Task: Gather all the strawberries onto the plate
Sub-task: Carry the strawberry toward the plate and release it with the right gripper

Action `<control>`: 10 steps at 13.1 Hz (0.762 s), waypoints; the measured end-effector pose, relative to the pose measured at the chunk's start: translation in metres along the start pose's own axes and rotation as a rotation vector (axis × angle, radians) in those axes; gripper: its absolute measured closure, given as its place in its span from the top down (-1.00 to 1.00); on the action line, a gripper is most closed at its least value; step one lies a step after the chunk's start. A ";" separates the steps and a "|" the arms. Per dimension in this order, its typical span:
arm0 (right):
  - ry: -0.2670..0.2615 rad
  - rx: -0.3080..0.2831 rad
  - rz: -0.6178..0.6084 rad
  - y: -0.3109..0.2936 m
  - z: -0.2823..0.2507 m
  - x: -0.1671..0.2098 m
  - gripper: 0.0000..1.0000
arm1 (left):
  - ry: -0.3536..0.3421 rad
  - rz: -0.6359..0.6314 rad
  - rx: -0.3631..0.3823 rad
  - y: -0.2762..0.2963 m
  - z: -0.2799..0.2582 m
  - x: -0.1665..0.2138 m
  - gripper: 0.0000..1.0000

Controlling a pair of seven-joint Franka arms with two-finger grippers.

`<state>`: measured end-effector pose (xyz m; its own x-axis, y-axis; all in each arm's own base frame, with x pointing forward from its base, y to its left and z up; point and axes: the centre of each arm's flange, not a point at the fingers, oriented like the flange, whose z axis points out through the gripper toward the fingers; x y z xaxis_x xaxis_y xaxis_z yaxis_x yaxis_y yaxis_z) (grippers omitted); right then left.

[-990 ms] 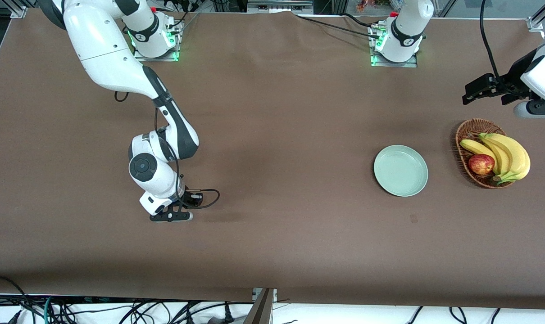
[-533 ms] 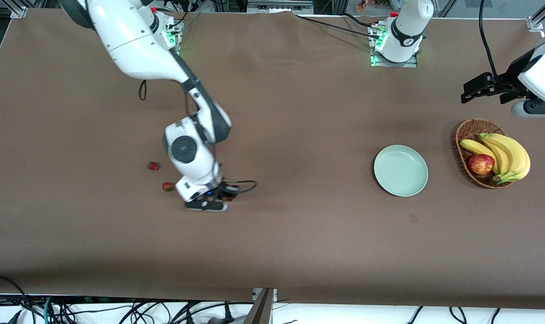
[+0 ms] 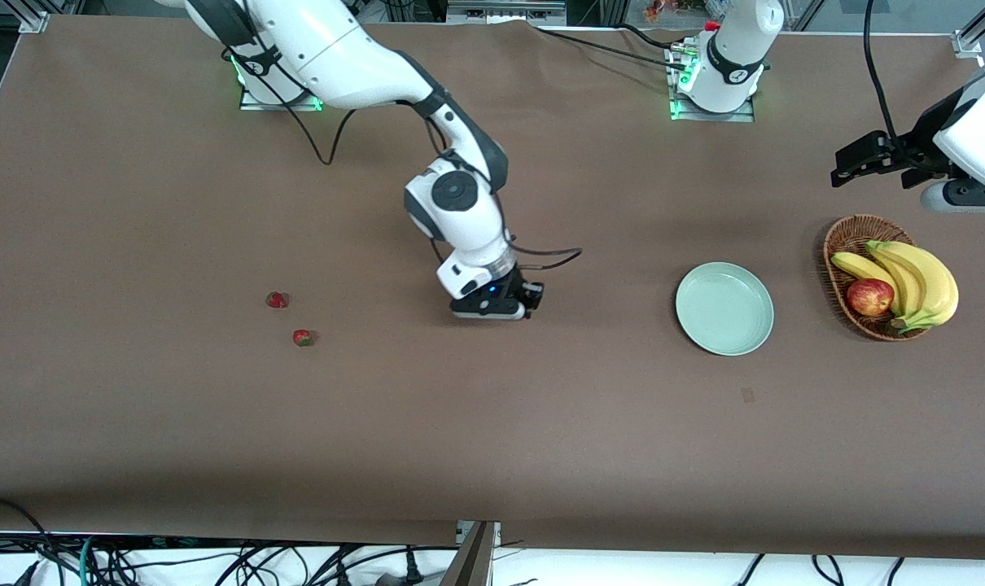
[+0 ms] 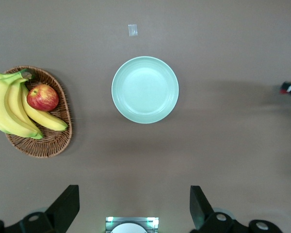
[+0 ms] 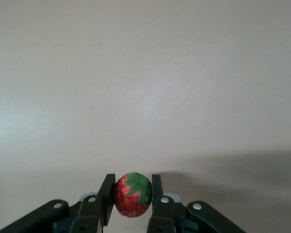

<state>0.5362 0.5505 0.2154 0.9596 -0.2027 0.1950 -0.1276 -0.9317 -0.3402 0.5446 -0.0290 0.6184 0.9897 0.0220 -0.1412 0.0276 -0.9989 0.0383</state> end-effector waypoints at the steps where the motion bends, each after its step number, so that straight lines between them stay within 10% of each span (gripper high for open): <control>1: 0.002 0.022 0.019 -0.015 0.004 -0.013 -0.31 | 0.002 0.002 0.000 0.001 0.000 0.000 1.00; 7: 0.009 0.112 -0.012 -0.054 0.051 -0.076 -0.31 | -0.005 0.029 0.003 0.015 0.002 0.000 1.00; 10: 0.037 0.124 -0.002 -0.053 0.046 -0.059 0.25 | -0.012 0.040 0.005 0.021 0.005 0.001 1.00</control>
<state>0.4984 0.6257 0.1793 0.9497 -0.2137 0.2290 -0.0913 -0.8881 -0.4504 0.5451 -0.0504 0.6139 0.9883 -0.0187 -0.1511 -0.0129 -0.9991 0.0397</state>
